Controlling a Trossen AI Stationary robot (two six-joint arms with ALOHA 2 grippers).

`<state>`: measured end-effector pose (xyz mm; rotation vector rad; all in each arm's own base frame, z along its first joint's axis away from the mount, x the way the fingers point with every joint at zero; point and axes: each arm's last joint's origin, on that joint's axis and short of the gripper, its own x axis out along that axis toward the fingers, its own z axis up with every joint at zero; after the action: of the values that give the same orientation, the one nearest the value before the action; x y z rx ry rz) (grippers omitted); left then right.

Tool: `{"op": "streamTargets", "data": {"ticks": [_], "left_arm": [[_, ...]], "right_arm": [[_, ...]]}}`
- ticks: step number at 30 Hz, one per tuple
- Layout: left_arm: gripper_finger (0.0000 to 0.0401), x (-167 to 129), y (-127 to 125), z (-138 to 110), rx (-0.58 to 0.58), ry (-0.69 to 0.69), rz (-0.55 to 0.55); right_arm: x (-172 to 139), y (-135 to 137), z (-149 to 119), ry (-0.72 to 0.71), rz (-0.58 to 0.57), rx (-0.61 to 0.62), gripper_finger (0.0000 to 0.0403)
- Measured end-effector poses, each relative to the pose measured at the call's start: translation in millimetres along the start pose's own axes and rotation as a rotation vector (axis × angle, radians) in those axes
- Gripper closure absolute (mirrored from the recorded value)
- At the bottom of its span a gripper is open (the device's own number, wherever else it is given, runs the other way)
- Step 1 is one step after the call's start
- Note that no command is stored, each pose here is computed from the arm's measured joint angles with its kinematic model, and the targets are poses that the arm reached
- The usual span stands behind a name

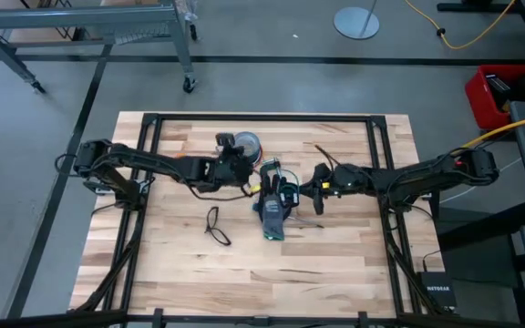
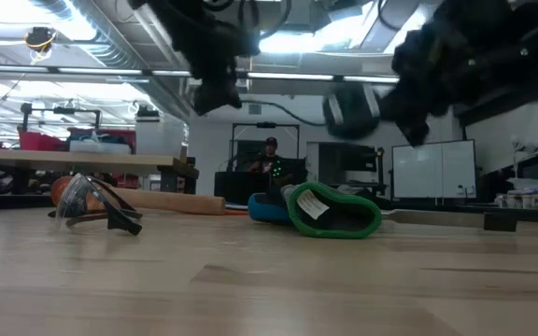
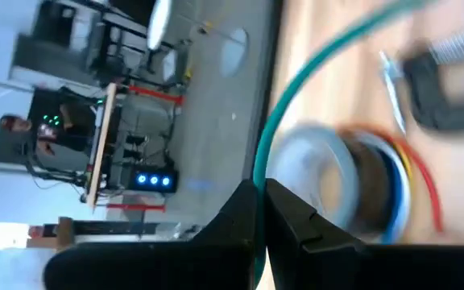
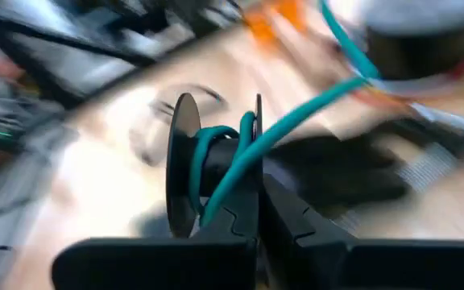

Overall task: Coil cords
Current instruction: Uncoil the green wire from the black spool

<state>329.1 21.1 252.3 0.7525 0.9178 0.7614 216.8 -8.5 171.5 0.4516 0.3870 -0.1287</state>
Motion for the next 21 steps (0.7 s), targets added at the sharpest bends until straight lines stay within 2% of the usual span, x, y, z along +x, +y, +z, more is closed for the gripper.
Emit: {"op": "streamTargets", "data": {"ticks": [5, 10, 16, 19, 21], "left_arm": [[0.0401, -4, 18, 19, -0.133, -0.185, -0.005], [0.0401, -15, 16, 33, -0.13, -0.404, -0.152], [0.0401, -33, 1, 40, -0.141, -0.567, -0.405], [0.0401, -41, -7, 40, -0.156, -0.61, -0.549], [0.0401, -44, -12, 38, -0.174, -0.585, -0.63]], "right_arm": [[-3, -15, -15, 0.076, -0.302, 0.04, 0.0401], [-6, -22, -18, 0.021, -0.516, 0.06, 0.0401], [-9, -32, -11, -0.101, -0.671, 0.11, 0.0401], [-9, -39, -3, -0.16, -0.676, 0.151, 0.0401], [-8, -43, 5, -0.199, -0.645, 0.168, 0.0401]]}}
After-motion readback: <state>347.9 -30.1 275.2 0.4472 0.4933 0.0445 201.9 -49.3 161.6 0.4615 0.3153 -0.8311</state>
